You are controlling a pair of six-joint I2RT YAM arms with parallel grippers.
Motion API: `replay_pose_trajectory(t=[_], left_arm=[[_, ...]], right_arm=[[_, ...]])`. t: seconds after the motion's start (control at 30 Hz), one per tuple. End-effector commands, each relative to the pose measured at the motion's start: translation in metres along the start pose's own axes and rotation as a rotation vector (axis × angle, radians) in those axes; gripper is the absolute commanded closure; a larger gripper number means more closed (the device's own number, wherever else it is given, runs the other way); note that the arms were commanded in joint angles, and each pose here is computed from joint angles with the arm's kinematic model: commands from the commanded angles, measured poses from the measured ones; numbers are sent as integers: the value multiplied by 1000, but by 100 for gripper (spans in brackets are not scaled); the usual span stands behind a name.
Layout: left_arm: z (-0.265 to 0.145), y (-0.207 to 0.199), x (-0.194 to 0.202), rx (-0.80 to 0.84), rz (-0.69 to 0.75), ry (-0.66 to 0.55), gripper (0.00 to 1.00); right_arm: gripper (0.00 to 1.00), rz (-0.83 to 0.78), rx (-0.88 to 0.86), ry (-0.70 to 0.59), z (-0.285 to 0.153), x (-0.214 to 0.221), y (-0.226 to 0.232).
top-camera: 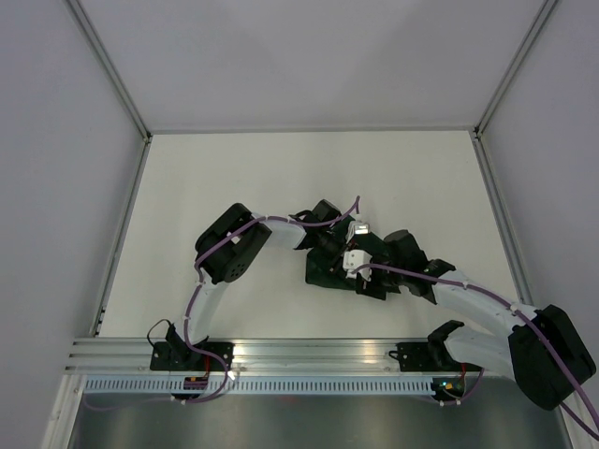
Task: Fold the napkin, place the utensils inside, and roll it up
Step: Roll the napkin at the center of the board.
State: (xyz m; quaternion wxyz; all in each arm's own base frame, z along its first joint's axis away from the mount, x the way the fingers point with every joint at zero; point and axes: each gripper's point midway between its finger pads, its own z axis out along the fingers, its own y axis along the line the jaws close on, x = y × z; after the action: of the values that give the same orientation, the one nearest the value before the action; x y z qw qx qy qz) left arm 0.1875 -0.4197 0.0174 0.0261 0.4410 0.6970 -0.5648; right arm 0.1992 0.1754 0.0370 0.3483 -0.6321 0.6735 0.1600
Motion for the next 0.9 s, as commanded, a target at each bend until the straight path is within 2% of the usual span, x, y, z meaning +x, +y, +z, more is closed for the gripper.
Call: replay_pose_trajectory(t=[0.0, 0.4, 0.53, 0.6, 0.67, 0.7, 0.73, 0.87], left_arm=[[6, 43, 59, -152, -180, 109, 98], [7, 44, 59, -151, -192, 110, 98], [7, 42, 57, -148, -186, 107, 97], [7, 42, 57, -148, -187, 106, 94], [6, 40, 54, -144, -179, 100, 84], [6, 39, 52, -146, -175, 96, 75], [5, 38, 49, -150, -169, 91, 72], [-1, 30, 30, -157, -121, 55, 65]], right_arm=[[30, -20, 9, -43, 0, -11, -2], [36, -12, -23, -24, 15, -1, 9], [46, -10, -11, -15, 16, 0, 7], [50, -5, -15, -5, 15, 1, 7], [62, 0, -35, 13, 16, 4, 9], [66, 1, -42, 18, 16, 5, 10], [72, 2, -56, 28, 17, 7, 12], [78, 17, -118, 62, 17, 11, 20]])
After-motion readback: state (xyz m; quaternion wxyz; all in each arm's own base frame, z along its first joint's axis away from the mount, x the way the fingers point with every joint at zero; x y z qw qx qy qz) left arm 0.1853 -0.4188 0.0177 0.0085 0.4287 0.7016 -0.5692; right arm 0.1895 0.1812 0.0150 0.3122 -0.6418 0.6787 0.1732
